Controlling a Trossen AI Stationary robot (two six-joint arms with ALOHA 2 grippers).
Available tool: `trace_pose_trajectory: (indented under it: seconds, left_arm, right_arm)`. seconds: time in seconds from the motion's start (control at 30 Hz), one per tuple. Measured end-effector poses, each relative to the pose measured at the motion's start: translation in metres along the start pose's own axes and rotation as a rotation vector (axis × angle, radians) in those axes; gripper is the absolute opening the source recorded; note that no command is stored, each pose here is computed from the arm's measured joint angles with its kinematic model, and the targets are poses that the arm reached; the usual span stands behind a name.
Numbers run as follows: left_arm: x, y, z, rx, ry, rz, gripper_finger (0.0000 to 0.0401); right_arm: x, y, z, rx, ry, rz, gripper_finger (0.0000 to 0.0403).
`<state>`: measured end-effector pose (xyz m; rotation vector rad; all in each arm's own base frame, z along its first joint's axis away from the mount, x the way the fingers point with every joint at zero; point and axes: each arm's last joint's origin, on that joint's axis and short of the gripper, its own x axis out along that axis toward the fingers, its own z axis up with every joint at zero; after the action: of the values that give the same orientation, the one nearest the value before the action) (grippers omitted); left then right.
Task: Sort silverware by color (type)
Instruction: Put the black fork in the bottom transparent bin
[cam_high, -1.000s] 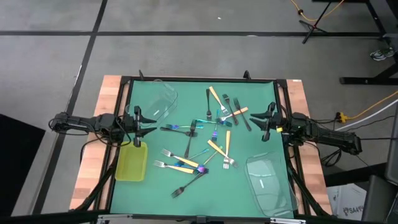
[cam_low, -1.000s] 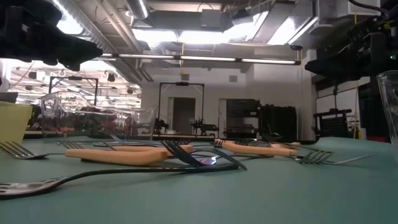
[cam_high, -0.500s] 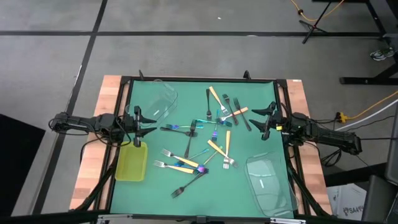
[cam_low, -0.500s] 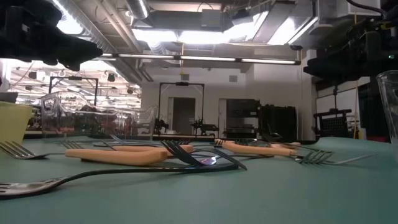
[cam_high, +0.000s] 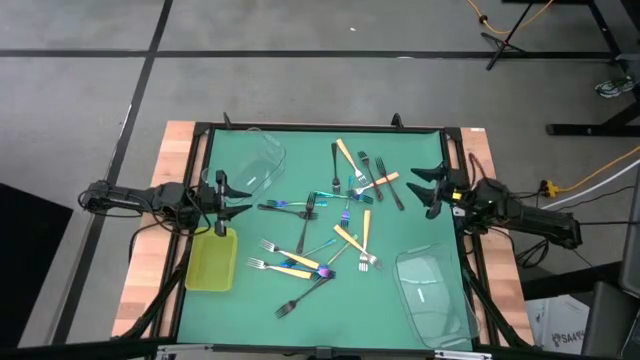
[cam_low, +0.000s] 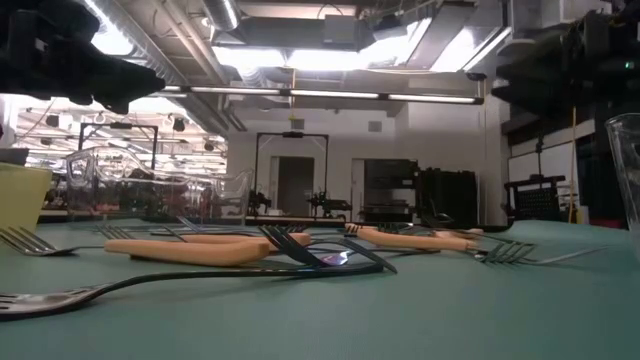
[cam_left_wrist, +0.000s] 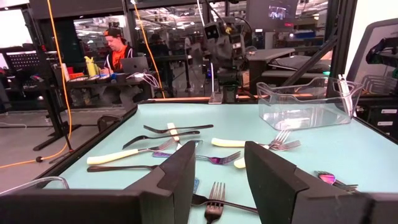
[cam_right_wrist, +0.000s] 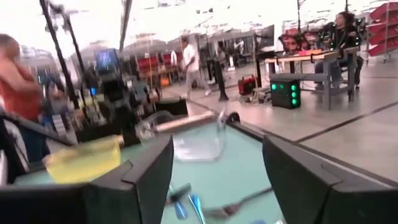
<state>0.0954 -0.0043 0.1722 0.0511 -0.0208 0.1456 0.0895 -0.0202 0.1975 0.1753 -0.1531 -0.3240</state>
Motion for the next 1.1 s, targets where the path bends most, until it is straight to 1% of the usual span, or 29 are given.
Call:
trace_pose_trajectory:
  seconds: [0.17,0.3,0.47,0.57,0.7,0.8,0.97,1.1]
  left_arm:
    - [0.0,0.0,0.0,0.0,0.0,0.0,0.0133]
    - [0.0,0.0,0.0,0.0,0.0,0.0,0.0133]
    - [0.0,0.0,0.0,0.0,0.0,0.0,0.0133]
    - [0.0,0.0,0.0,0.0,0.0,0.0,0.0133]
    - [0.0,0.0,0.0,0.0,0.0,0.0,0.0133]
    - [0.0,0.0,0.0,0.0,0.0,0.0,0.0133]
    - [0.0,0.0,0.0,0.0,0.0,0.0,0.0133]
    - [0.0,0.0,0.0,0.0,0.0,0.0,0.0133]
  right_arm:
    - [-0.002,0.002,0.014,0.06,-0.038,0.008,0.0238]
    - [0.0,0.004,0.021,0.066,-0.03,-0.001,0.0238]
    - [0.011,0.006,0.036,0.057,0.006,-0.083,0.0238]
    - [0.022,0.008,0.05,0.035,0.043,-0.171,0.0238]
    - [0.04,0.01,0.062,-0.027,0.18,-0.343,0.0238]
    - [0.054,0.011,0.069,-0.081,0.318,-0.432,0.0238]
    - [0.073,0.015,0.074,-0.097,0.53,-0.496,0.0238]
    - [0.092,0.017,0.069,-0.092,0.683,-0.551,0.0238]
